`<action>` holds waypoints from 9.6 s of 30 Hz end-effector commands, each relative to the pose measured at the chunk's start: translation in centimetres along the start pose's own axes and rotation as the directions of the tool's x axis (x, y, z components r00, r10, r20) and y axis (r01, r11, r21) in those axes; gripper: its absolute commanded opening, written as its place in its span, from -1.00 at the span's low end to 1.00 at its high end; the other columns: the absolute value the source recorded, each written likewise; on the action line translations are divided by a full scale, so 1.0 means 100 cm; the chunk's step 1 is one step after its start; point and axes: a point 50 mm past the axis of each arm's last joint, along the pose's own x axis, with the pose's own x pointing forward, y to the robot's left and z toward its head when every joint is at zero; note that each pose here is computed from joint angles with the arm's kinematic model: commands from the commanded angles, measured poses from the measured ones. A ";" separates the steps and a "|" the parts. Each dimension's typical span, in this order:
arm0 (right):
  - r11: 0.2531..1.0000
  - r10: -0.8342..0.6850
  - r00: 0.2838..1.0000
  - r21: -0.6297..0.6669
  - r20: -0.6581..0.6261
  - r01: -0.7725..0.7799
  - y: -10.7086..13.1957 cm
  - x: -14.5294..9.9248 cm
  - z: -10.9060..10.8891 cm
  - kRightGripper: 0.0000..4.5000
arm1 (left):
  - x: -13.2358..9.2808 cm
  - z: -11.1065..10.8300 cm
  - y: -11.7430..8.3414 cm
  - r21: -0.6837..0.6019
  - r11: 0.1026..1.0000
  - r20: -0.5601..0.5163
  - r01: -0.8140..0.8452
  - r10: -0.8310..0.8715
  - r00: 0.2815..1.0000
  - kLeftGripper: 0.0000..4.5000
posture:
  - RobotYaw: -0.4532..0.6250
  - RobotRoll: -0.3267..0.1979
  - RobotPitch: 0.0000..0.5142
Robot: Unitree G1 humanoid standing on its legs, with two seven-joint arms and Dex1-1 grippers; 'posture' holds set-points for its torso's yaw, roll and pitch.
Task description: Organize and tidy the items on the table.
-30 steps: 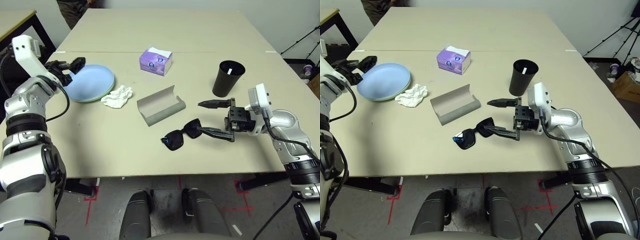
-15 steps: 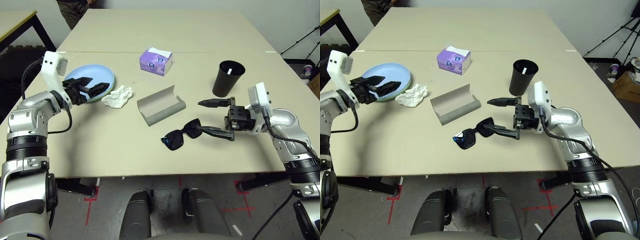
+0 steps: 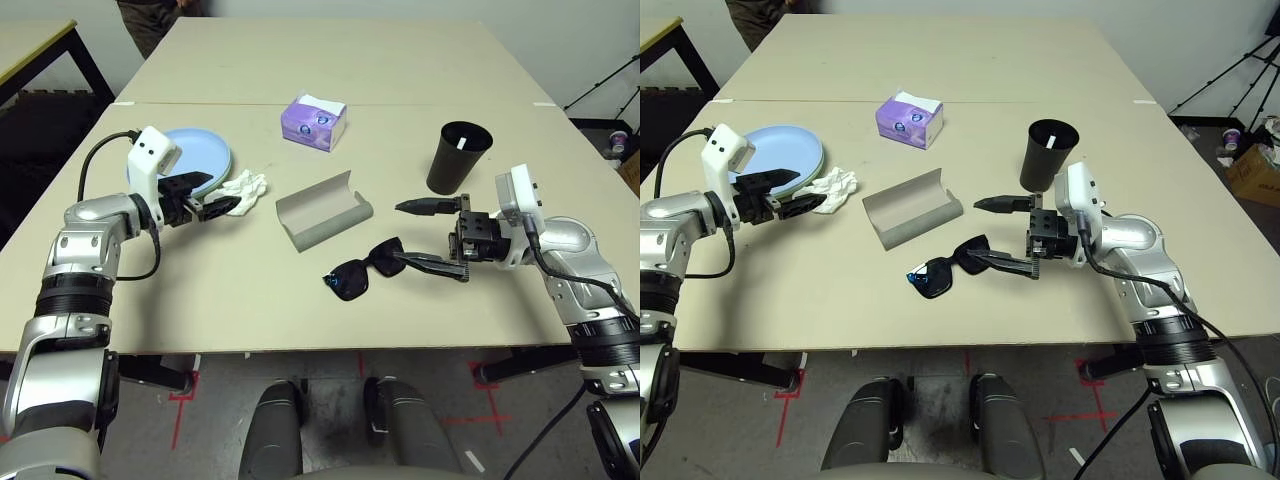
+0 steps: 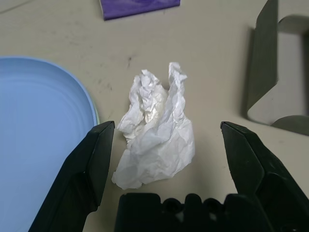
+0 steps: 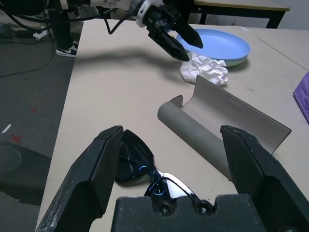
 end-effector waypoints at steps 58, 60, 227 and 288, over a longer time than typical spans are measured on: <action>0.955 -0.224 0.973 0.186 -0.056 0.230 -0.012 -0.003 -0.003 1.00 | -0.022 0.081 0.061 -0.055 0.889 0.236 -0.454 0.454 0.860 -0.99 | -0.15 0.25 -0.47; 0.955 -0.224 0.973 0.184 -0.057 0.231 -0.012 -0.004 -0.003 1.00 | -0.018 0.075 0.059 -0.055 0.895 0.214 -0.442 0.443 0.870 -0.99 | -0.17 0.25 -0.48; 0.751 0.083 0.451 -0.242 -0.889 -0.615 0.010 0.105 0.056 1.00 | -0.005 0.017 -0.084 0.346 0.811 0.089 0.472 -0.529 0.844 0.98 | -0.09 0.25 -0.27; 0.703 0.068 0.428 -0.261 -0.901 -0.662 0.010 0.119 0.041 1.00 | -0.008 0.014 -0.083 0.343 0.824 0.084 0.451 -0.505 0.859 0.98 | -0.05 0.25 -0.33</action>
